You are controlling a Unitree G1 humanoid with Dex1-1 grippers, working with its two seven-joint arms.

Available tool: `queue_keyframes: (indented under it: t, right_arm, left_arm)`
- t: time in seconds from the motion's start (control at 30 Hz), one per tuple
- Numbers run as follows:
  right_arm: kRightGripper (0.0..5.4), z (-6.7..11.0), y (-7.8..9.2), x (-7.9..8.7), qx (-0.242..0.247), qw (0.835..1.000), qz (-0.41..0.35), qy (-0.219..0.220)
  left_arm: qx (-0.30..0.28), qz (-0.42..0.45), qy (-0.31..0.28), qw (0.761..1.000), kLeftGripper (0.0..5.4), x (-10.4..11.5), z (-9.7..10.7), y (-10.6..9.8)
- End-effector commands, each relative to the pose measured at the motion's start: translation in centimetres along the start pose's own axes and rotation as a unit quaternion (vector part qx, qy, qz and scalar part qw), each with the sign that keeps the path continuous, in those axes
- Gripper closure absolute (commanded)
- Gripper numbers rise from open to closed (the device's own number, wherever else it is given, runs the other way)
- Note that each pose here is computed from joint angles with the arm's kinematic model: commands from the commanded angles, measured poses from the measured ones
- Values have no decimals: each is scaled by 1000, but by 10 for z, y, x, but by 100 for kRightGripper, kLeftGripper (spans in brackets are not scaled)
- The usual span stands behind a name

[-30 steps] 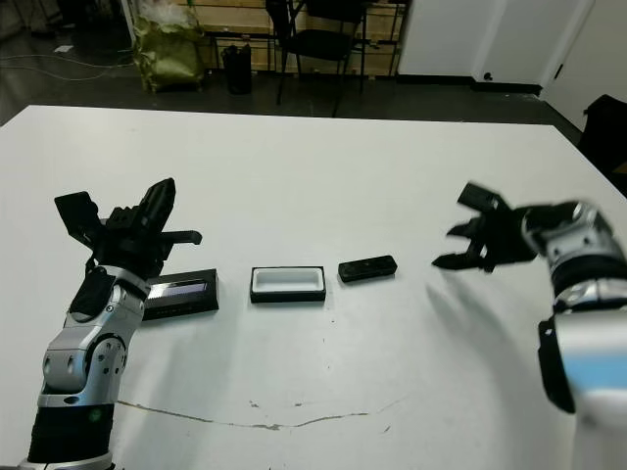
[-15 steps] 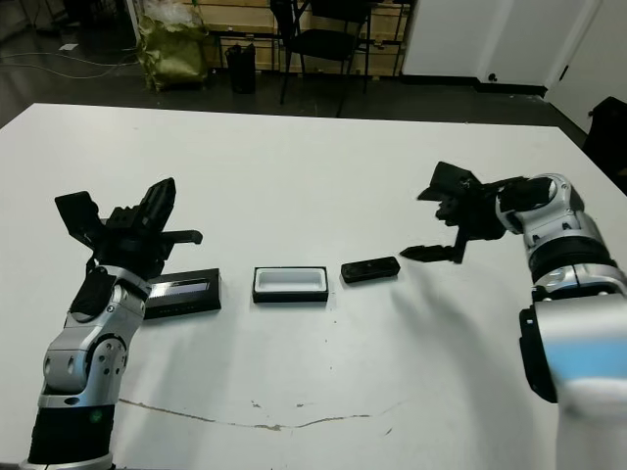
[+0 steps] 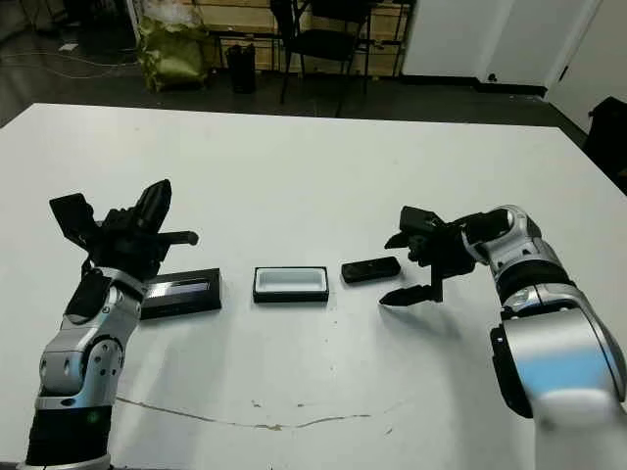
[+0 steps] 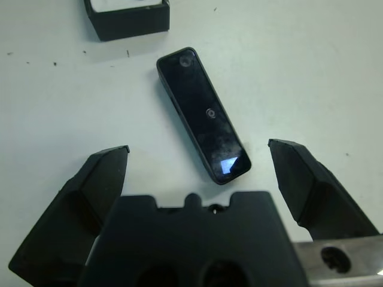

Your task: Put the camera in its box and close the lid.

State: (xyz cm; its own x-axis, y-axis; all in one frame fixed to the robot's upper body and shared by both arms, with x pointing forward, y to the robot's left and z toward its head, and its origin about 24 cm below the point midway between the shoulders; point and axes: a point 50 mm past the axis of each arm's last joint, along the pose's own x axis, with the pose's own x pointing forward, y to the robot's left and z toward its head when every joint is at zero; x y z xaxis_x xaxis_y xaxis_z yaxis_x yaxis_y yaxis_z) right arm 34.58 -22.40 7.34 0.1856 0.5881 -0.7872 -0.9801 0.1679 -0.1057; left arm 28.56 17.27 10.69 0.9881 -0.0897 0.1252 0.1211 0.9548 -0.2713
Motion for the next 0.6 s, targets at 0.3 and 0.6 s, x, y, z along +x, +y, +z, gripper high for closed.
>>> queue_keyframes:
  t: [0.3,0.6]
  right_arm:
    - [1,0,0,3,34,999,10,12]
    - [1,-6,3,10,26,1000,-9,15]
  left_arm:
    - [3,6,14,1000,540,-1,-6,3]
    - [3,4,12,1000,540,-1,-5,2]
